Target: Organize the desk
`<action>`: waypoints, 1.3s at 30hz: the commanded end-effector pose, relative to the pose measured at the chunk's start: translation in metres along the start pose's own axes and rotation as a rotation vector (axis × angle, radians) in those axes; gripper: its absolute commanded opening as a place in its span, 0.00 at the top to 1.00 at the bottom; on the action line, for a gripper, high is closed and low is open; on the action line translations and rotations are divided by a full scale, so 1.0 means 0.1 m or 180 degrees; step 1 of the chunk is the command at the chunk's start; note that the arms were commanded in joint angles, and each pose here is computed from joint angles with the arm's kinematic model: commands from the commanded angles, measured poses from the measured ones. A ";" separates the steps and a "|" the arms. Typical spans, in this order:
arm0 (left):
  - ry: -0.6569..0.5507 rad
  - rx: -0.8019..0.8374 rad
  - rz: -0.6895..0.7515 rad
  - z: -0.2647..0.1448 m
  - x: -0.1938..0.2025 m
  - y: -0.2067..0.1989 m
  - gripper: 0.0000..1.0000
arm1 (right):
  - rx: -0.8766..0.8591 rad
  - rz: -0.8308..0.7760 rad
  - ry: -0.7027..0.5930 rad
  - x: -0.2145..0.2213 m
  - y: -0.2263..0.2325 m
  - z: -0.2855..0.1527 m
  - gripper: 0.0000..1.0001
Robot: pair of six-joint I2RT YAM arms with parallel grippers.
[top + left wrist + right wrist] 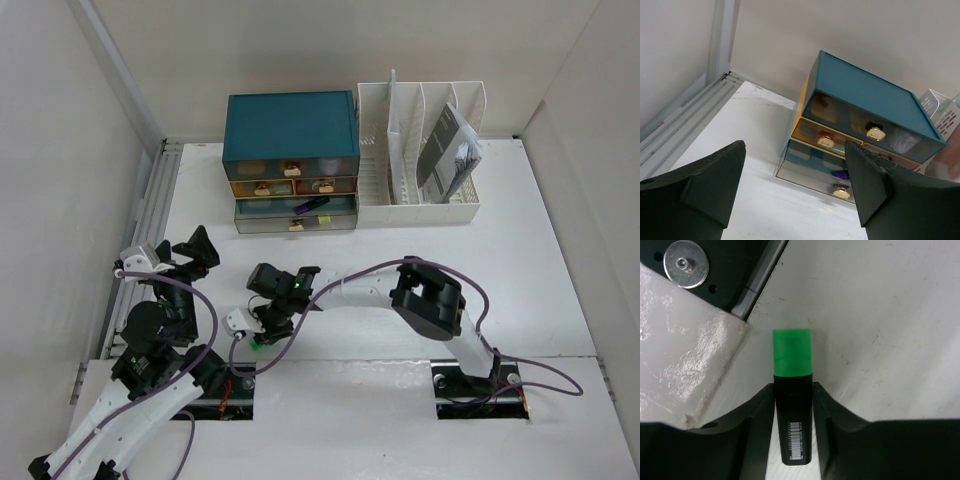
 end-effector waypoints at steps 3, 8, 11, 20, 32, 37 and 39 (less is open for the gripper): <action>-0.0098 0.0017 -0.0105 0.00 -0.08 -0.01 0.23 | 0.0229 0.0094 0.0283 0.24 -0.11 0.14 0.83; -0.0098 0.0017 -0.0105 0.00 -0.08 -0.01 0.23 | 0.0780 0.0013 0.0393 0.15 -0.41 -0.10 0.95; -0.0098 0.0017 -0.0105 0.00 -0.08 -0.01 0.23 | 0.1225 0.0130 0.0390 0.16 -0.77 -0.48 0.96; -0.0098 0.0017 -0.0105 0.00 -0.08 -0.01 0.23 | 0.2468 0.0432 0.0407 0.34 -1.54 -1.74 0.96; -0.0059 0.0042 -0.0058 0.02 -0.04 -0.05 0.23 | 0.3311 0.0671 0.0641 0.64 -1.90 -2.31 0.96; -0.0042 0.0040 -0.0035 0.02 -0.03 -0.04 0.23 | 0.3549 0.0698 0.0715 0.68 -2.04 -2.42 0.96; -0.0042 0.0040 -0.0035 0.02 -0.03 -0.04 0.23 | 0.3567 0.0734 0.0805 0.81 -2.09 -2.42 0.95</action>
Point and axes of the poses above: each gripper's point midway between its finger pads, its own z axis out along the fingers, its own y axis along the line the jaws close on, x = y × z, the point moved 3 cm from there along -z, back along the fingers, and after that the axes turned 3 degrees about z, right-handed, at the moved point
